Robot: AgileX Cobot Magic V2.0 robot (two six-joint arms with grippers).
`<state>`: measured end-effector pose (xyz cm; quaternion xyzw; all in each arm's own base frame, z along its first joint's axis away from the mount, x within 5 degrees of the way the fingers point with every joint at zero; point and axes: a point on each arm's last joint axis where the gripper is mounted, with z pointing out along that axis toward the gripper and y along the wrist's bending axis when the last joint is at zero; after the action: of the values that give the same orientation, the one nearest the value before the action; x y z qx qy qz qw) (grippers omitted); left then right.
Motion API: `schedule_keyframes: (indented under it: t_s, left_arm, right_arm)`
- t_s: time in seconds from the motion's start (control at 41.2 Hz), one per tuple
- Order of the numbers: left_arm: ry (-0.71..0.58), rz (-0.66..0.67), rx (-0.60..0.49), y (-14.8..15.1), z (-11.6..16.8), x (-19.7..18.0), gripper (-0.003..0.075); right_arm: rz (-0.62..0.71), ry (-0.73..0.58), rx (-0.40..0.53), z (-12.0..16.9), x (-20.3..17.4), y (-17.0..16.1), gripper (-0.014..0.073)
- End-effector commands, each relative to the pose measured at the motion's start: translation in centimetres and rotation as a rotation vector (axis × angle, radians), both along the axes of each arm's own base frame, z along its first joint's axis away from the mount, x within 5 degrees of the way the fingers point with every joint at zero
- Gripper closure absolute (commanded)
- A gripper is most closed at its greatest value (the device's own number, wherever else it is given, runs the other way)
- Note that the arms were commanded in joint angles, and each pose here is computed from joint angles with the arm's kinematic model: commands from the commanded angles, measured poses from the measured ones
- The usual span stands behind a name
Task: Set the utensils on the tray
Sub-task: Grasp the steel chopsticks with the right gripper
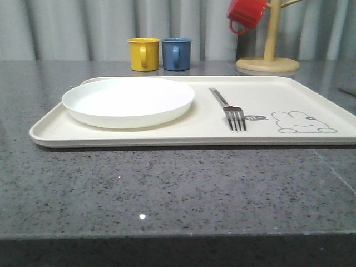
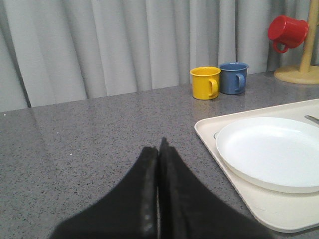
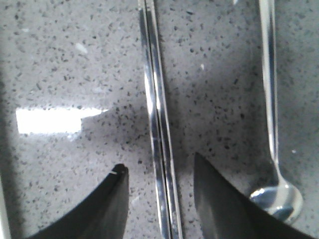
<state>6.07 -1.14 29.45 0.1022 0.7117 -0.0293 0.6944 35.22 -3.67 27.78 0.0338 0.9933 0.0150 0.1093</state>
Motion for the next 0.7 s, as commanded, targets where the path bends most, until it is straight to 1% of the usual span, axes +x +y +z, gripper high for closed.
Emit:
schedule_keyframes:
  t_s: [0.0, 0.194, 0.291, 0.388, 0.437, 0.461, 0.51, 0.534, 0.583, 0.631, 0.68]
  left_arm:
    - [-0.100, -0.007, -0.035, 0.0, 1.6, -0.1, 0.0733]
    - [-0.100, -0.007, -0.035, 0.0, 1.6, -0.1, 0.0733]
    - [-0.100, -0.007, -0.035, 0.0, 1.6, -0.1, 0.0733]
    - [-0.100, -0.007, -0.035, 0.0, 1.6, -0.1, 0.0733]
    - [-0.100, -0.007, -0.035, 0.0, 1.6, -0.1, 0.0733]
    - [-0.100, -0.007, -0.035, 0.0, 1.6, -0.1, 0.0733]
    - [-0.100, -0.007, -0.035, 0.0, 1.6, -0.1, 0.0733]
    - [-0.100, -0.007, -0.035, 0.0, 1.6, -0.1, 0.0733]
    - [-0.100, -0.007, -0.035, 0.0, 1.6, -0.1, 0.0733]
    - [-0.100, -0.007, -0.035, 0.0, 1.6, -0.1, 0.0733]
    - [-0.100, -0.007, -0.035, 0.0, 1.6, -0.1, 0.0733]
  right_arm:
    - [0.006, -0.057, -0.009, 1.0, 0.2, -0.2, 0.0250]
    - [0.005, -0.042, -0.007, 0.2, 0.7, -0.3, 0.0256]
    - [0.007, -0.041, -0.008, -0.1, 0.9, -0.2, 0.0294]
    - [0.008, -0.040, -0.008, -0.2, 1.0, -0.2, 0.0297]
    - [0.009, -0.040, -0.011, -0.2, 1.0, -0.2, 0.0318]
    - [0.009, -0.040, -0.012, -0.2, 1.0, -0.2, 0.0338]
    - [0.011, -0.037, -0.018, -0.2, 0.9, -0.3, 0.0423]
    - [0.011, -0.034, -0.018, -0.2, 0.9, -0.3, 0.0447]
    - [0.011, -0.030, -0.018, -0.3, 0.9, -0.3, 0.0540]
    - [0.011, -0.027, -0.017, -0.3, 0.8, -0.3, 0.0593]
    - [0.010, -0.027, -0.017, -0.2, 0.8, -0.3, 0.0613]
